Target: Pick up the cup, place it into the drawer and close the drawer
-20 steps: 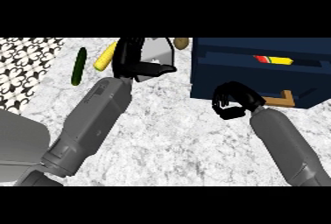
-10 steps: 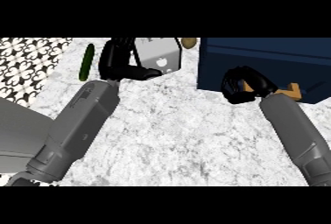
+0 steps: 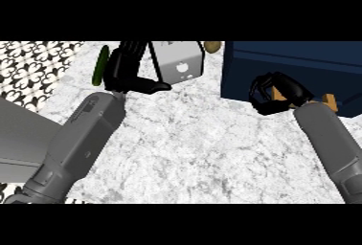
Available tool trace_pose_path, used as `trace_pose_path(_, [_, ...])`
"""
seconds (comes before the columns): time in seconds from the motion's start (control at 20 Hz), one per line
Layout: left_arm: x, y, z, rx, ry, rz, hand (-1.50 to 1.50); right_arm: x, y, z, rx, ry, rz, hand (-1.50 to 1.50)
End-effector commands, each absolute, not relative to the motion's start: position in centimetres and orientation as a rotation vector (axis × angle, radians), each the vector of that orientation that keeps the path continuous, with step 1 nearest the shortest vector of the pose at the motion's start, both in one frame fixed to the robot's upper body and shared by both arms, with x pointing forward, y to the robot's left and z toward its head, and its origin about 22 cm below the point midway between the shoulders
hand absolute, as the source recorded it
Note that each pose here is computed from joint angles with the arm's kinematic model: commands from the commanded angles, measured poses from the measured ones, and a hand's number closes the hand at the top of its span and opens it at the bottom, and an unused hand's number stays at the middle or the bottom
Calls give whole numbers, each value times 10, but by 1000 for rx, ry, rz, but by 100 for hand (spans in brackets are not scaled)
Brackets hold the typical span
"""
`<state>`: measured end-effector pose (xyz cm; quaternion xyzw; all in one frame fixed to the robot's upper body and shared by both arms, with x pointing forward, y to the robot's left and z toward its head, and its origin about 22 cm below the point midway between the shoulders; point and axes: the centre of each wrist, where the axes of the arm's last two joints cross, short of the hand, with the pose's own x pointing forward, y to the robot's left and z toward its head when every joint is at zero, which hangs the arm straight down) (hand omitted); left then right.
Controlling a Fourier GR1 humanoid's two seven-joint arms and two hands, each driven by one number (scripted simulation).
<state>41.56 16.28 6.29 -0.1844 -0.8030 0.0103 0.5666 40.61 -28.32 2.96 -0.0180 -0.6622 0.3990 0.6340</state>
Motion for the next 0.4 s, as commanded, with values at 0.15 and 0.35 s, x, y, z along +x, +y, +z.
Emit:
trace_pose_path(0.15, [415,171,64,-449,-1886,16,-150,436,-322,123,-297,-1636,811,150])
trace_pose_path(0.35, [416,174,69,-464,-1901,15,-150,434,-324,125,-271,-1641,805,150])
